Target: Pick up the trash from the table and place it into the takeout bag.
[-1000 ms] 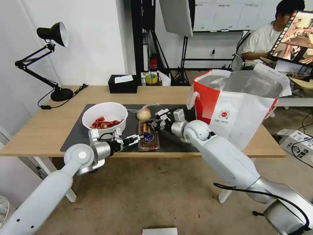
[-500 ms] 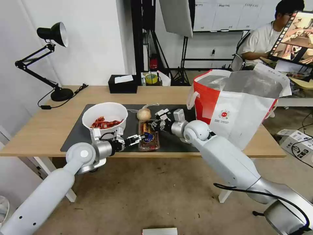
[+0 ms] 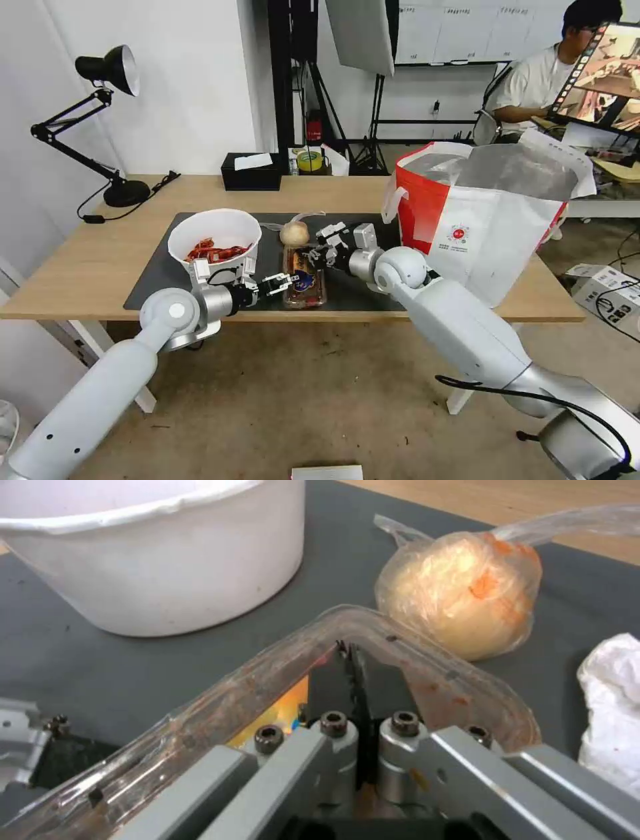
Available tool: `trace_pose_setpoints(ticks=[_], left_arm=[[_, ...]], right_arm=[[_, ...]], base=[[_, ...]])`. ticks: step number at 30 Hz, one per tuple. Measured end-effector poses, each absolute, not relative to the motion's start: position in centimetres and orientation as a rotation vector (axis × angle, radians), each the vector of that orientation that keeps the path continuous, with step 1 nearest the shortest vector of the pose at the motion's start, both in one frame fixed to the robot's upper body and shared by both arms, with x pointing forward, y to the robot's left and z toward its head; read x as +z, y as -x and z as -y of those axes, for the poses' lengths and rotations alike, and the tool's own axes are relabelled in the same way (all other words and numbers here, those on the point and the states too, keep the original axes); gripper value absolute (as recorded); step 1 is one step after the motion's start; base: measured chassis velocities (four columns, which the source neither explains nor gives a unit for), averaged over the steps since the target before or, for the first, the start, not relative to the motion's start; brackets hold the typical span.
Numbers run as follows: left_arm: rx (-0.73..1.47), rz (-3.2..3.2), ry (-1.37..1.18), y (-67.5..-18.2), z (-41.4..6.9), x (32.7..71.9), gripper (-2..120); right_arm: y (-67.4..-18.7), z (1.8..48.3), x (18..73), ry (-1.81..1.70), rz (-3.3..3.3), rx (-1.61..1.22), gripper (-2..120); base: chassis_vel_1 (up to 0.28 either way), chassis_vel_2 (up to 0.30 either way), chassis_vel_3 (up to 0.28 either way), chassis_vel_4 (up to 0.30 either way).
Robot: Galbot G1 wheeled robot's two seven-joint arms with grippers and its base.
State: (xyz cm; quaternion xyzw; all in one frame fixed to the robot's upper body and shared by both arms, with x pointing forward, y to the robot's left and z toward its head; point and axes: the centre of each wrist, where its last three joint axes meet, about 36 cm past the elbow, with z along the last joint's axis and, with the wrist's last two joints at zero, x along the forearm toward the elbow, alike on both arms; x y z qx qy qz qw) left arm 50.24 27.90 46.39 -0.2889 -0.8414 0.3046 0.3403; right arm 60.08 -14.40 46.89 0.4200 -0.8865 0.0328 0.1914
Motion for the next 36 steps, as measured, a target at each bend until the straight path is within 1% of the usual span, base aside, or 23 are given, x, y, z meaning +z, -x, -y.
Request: trace_pose_setpoints(ticks=[2, 3, 6, 7, 8, 10, 11, 13, 14, 16, 17, 19, 20, 21, 30, 34, 36], left_arm=[[0.789, 2.191, 0.751, -50.3, -27.8, 46.4, 65], [0.789, 2.191, 0.751, -50.3, -27.8, 46.4, 65], [0.786, 2.193, 0.75, -50.3, -27.8, 46.5, 50], [0.786, 2.193, 0.75, -50.3, -27.8, 46.5, 50], [0.785, 2.193, 0.751, -50.3, -27.7, 46.5, 47], [0.782, 2.194, 0.752, -50.3, -27.7, 46.5, 35], [0.782, 2.194, 0.752, -50.3, -27.7, 46.5, 35], [0.774, 2.197, 0.752, -50.2, -27.7, 46.5, 23], [0.774, 2.197, 0.752, -50.2, -27.7, 46.5, 23], [0.765, 2.205, 0.755, -50.1, -27.6, 46.6, 14], [0.765, 2.205, 0.755, -50.1, -27.6, 46.6, 14], [0.763, 2.212, 0.758, -50.2, -27.6, 46.8, 3], [0.763, 2.212, 0.758, -50.2, -27.6, 46.8, 3], [0.762, 2.215, 0.758, -50.2, -27.6, 46.8, 0], [0.773, 2.226, 0.758, -49.9, -27.8, 46.9, 0], [0.785, 2.231, 0.757, -49.6, -27.9, 47.0, 0], [0.781, 2.236, 0.754, -49.4, -28.3, 47.3, 0]], right_arm=[[-60.1, 14.4, 47.0, -1.182, 2.491, 0.093, 0], [-60.1, 14.4, 47.0, -1.182, 2.491, 0.093, 0], [-60.0, 14.5, 47.0, -1.181, 2.491, 0.092, 0], [-60.0, 14.5, 47.0, -1.181, 2.491, 0.092, 0], [-59.9, 14.6, 46.9, -1.18, 2.491, 0.091, 0], [-59.9, 14.7, 46.9, -1.176, 2.493, 0.086, 0], [-59.9, 14.7, 46.9, -1.176, 2.493, 0.086, 0], [-59.9, 14.9, 46.9, -1.174, 2.496, 0.083, 0], [-59.9, 14.9, 46.9, -1.174, 2.496, 0.083, 0], [-59.9, 15.4, 47.2, -1.17, 2.501, 0.081, 0], [-59.9, 15.4, 47.2, -1.17, 2.501, 0.081, 0], [-59.9, 15.7, 47.6, -1.172, 2.51, 0.072, 0], [-59.9, 15.7, 47.6, -1.172, 2.51, 0.072, 0], [-59.9, 15.7, 47.7, -1.173, 2.514, 0.069, 0], [-58.5, 16.1, 49.0, -1.19, 2.576, 0.025, 0], [-56.9, 17.3, 49.9, -1.18, 2.64, 0.014, 0], [-55.0, 19.0, 50.1, -1.14, 2.693, 0.024, 0]], base=[[0.0, 0.0, 0.0, 0.0], [0.0, 0.0, 0.0, 0.0], [0.0, 0.0, 0.0, 0.0], [0.0, 0.0, 0.0, 0.0], [0.0, 0.0, 0.0, 0.0], [0.0, 0.0, 0.0, 0.0], [0.0, 0.0, 0.0, 0.0], [0.0, 0.0, 0.0, 0.0], [0.0, 0.0, 0.0, 0.0], [0.0, 0.0, 0.0, 0.0], [0.0, 0.0, 0.0, 0.0], [0.0, 0.0, 0.0, 0.0], [0.0, 0.0, 0.0, 0.0], [0.0, 0.0, 0.0, 0.0], [0.0, 0.0, 0.0, 0.0], [0.0, 0.0, 0.0, 0.0], [0.0, 0.0, 0.0, 0.0]])
